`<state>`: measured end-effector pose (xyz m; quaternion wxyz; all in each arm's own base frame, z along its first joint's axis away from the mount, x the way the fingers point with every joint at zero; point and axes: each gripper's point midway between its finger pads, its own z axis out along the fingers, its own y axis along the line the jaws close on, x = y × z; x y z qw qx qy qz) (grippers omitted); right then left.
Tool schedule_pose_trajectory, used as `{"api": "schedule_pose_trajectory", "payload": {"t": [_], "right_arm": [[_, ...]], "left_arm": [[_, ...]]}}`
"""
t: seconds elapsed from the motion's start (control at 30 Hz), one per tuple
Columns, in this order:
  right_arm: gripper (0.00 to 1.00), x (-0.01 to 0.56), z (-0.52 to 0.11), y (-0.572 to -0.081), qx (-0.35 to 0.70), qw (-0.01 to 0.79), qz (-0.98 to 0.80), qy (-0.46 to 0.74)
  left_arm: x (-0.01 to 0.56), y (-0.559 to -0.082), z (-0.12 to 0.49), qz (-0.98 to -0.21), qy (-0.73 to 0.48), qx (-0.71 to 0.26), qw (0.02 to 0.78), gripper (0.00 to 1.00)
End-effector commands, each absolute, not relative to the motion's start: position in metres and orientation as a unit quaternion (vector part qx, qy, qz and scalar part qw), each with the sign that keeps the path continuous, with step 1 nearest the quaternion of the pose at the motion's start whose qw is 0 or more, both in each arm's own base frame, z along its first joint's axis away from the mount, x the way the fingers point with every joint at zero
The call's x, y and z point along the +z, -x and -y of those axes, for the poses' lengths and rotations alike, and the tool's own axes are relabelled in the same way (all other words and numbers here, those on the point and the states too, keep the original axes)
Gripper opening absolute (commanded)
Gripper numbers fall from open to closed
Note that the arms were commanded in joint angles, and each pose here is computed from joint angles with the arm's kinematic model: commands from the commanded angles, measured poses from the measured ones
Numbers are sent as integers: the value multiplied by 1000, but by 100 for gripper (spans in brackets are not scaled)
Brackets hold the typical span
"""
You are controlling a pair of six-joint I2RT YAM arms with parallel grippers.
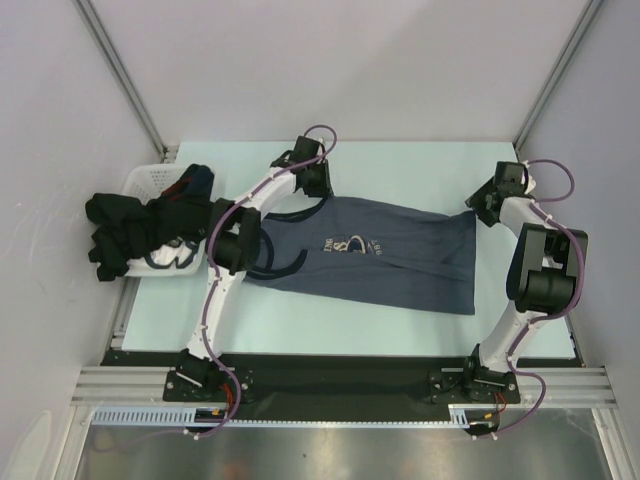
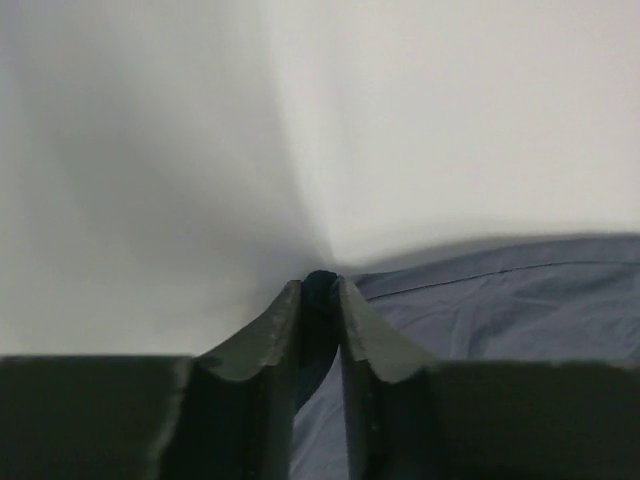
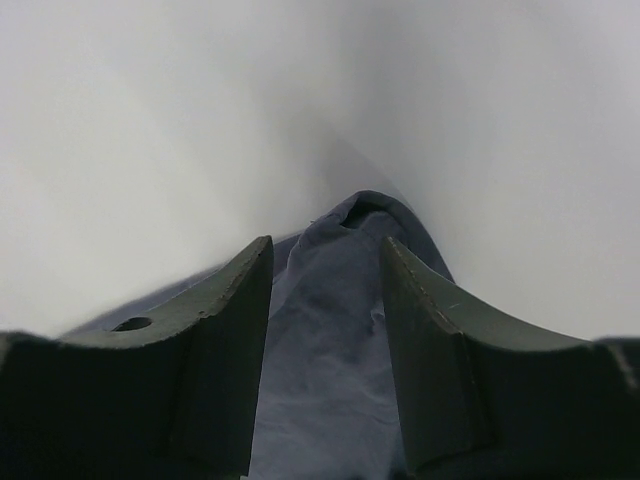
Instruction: Fold and stack the tank tops
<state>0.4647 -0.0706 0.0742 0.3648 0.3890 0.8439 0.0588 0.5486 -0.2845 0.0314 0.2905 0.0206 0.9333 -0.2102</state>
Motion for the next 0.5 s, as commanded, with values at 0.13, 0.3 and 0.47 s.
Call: {"api": "schedule_pose_trajectory", "payload": {"t": [0.13, 0.3, 0.47], "right_arm": [[52, 82, 70, -475, 69, 380, -839, -382], [53, 73, 63, -483, 76, 369, -845, -379], [40, 67, 59, -501, 82, 367, -846, -378]], "left_arm": [[62, -562, 286, -918, -19, -222, 328, 2], [74, -567, 281, -911, -19, -225, 345, 0], [76, -569, 283, -908, -26, -231, 349, 0]]}}
